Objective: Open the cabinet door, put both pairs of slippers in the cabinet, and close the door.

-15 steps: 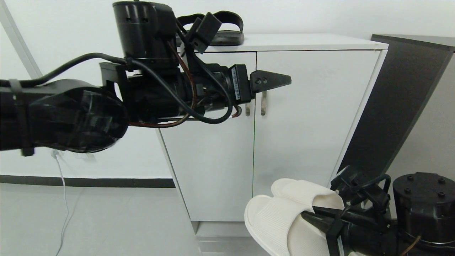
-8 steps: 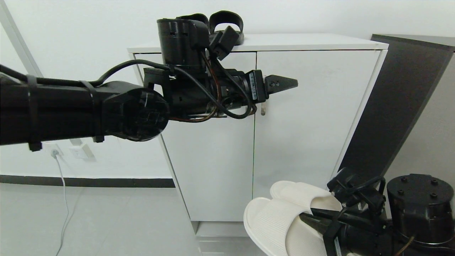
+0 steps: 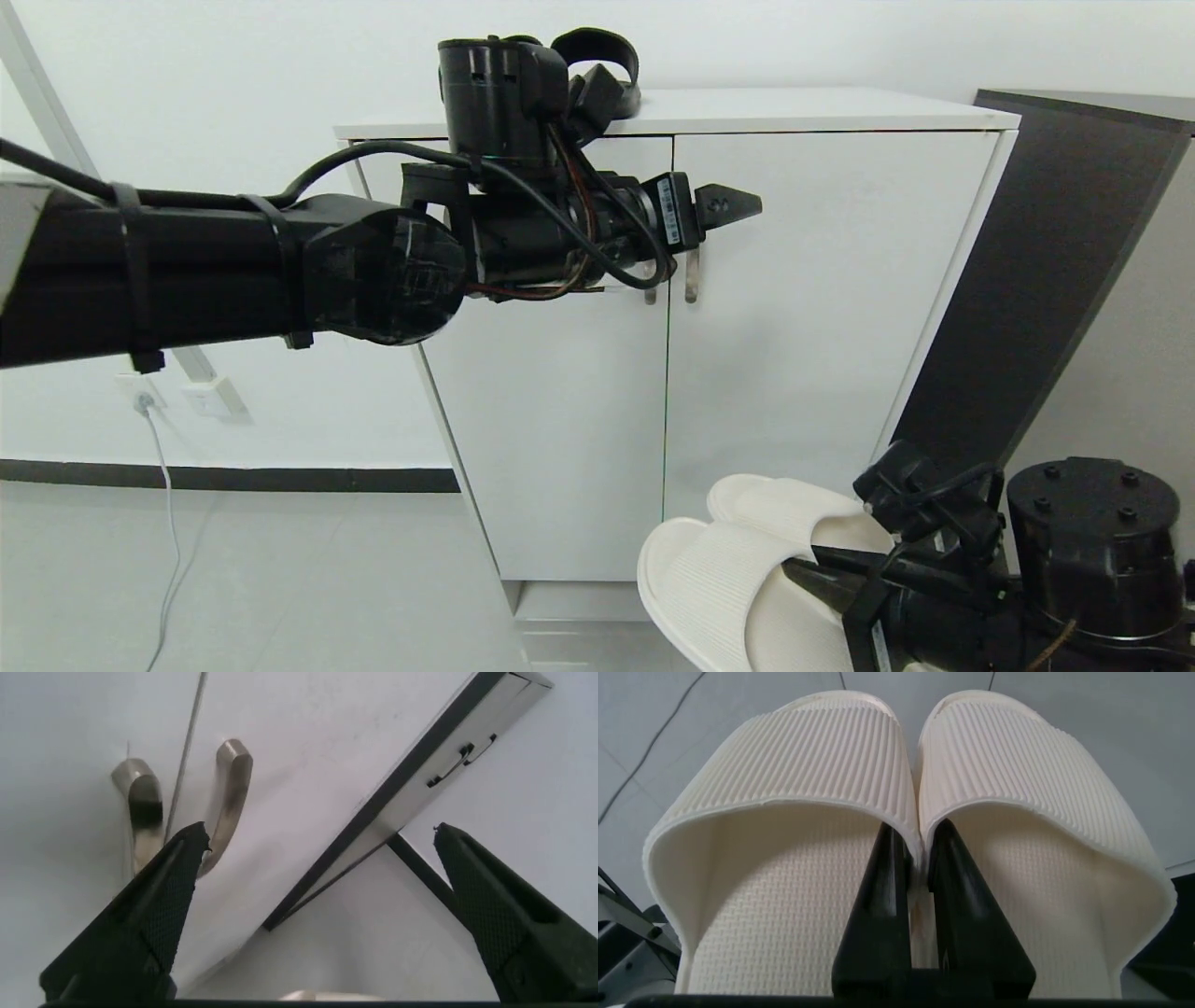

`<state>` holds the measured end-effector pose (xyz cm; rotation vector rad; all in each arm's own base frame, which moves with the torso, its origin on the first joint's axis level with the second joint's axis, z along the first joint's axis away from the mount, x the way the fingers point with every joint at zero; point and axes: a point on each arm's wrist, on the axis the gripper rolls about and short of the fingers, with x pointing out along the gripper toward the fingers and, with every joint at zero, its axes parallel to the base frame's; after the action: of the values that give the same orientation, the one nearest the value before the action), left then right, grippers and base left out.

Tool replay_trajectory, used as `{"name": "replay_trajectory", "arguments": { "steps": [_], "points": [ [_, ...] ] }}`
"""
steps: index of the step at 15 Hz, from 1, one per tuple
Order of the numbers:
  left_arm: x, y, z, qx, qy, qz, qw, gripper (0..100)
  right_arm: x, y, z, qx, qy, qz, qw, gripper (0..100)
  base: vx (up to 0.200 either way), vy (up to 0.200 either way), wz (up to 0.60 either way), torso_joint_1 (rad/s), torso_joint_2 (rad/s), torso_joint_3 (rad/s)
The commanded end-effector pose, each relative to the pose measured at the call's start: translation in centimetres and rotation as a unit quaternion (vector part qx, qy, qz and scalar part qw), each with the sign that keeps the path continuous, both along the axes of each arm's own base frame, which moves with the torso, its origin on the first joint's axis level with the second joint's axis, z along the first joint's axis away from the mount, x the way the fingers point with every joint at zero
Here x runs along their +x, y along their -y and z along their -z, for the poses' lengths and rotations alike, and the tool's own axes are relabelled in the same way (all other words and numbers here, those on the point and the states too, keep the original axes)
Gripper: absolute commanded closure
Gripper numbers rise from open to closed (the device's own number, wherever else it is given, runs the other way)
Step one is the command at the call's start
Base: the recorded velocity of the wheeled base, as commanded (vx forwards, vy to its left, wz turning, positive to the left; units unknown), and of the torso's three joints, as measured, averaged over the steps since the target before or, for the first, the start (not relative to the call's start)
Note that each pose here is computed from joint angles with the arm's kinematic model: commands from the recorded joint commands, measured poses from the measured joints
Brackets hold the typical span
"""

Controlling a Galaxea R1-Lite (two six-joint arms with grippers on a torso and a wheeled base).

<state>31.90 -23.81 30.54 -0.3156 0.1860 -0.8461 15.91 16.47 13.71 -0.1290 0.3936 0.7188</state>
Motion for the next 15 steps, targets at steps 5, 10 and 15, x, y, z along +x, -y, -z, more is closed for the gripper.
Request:
{"name": "replay_trajectory", "arguments": {
  "steps": [5, 10, 15],
  "points": [
    [1.0, 0.8, 0.5, 0.0, 0.0, -0.002, 1.0, 0, 0.0, 0.0, 0.1, -0.002, -0.002, 0.0, 1.0, 100, 0.0, 0.0, 0.0, 0.0, 0.0, 0.0],
    [2.3, 1.7, 0.9, 0.003, -0.004, -0.003, 1.0, 0, 0.0, 0.0, 0.1, -0.002, -0.002, 0.0, 1.0, 100, 0.0, 0.0, 0.0, 0.0, 0.0, 0.0],
    [2.9, 2.1, 1.4, 0.003, -0.007, 0.0, 1.0, 0, 0.0, 0.0, 0.1, -0.002, -0.002, 0.0, 1.0, 100, 0.0, 0.0, 0.0, 0.0, 0.0, 0.0]
  ]
}}
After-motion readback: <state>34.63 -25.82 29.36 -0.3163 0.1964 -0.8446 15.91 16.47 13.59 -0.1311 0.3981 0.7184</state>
